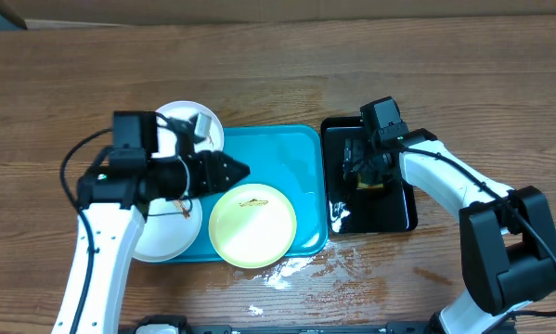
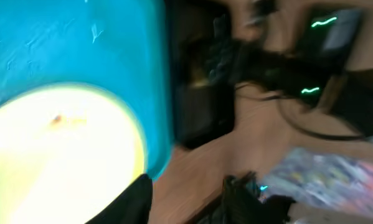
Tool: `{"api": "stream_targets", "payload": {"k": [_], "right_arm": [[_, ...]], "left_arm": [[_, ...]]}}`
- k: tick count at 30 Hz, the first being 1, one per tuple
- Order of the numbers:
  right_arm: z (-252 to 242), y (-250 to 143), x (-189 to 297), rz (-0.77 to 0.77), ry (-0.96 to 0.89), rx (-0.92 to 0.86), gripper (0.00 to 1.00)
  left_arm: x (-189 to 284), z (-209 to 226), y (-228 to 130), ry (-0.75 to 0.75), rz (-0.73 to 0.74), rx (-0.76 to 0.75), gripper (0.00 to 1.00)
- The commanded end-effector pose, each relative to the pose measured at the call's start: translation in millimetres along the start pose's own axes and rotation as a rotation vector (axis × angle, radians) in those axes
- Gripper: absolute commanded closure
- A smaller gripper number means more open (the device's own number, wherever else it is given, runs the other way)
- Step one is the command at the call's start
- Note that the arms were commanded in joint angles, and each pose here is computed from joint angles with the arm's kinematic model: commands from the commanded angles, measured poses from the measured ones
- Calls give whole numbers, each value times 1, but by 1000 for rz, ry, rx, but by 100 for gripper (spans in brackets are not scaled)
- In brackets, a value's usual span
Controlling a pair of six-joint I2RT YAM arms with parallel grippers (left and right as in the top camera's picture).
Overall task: Clean dirty plates on tray and stack at the side
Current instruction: 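Move the left gripper to the yellow plate and grip its rim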
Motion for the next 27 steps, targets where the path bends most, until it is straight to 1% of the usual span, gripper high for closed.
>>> {"api": "stream_targets", "payload": {"k": [1,3,5,6,8,10,11,14,15,16,18,20,23,24,25,26,27], "right_arm": [[-2,-2,-2,6,-7,-1,17],[-2,-2,-2,6,-7,-1,17],[-2,-2,-2,6,-7,-1,17],[-2,-2,-2,6,-7,-1,17],[-2,-2,-2,6,-7,-1,17],[-2,-2,-2,6,-7,-1,13],[-2,-2,-2,5,-6,-2,13],[-2,-1,-2,2,-5,-2,13],[-2,-1,-2,2,-5,-2,12],[-2,-2,-2,3,-5,-2,12],[-2,-2,-2,3,-5,-2,12],[-2,-2,-2,4,-5,-2,12],[-2,-2,-2,3,-5,-2,12],[-2,-2,-2,3,-5,-2,12],[-2,-2,-2,3,-5,-2,12],[-2,-2,-2,4,-5,-2,12],[-2,-2,-2,4,-5,-2,12]], "left_arm": [[-1,26,-14,294,16,77,58],[-2,24,-26,343,41,94,56],[-4,20,-35,366,68,82,55],[-4,21,-42,396,89,78,53],[-5,24,-54,461,118,113,53],[-5,24,-65,518,136,144,54],[-8,22,-71,543,145,139,57],[-20,5,-85,549,168,100,68],[-22,2,-89,568,163,80,70],[-25,0,-93,609,144,53,76],[-32,-6,-104,651,120,31,83],[-52,-19,-123,639,155,-29,89],[-62,-17,-135,685,193,-19,87],[-63,-9,-138,742,198,24,78],[-58,3,-132,816,158,69,67],[-50,13,-127,871,116,131,64],[-42,20,-122,907,82,196,64]]}}
Point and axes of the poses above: each gripper's point midway between its finger pads, its own x axis back along the fingers, its own z axis along the line the jaws close on, y = z × x, the point moved 2 cm from there along x, back along the fingers, and after that the axes turned 6 degrees about -x, right-handed, at the moved point
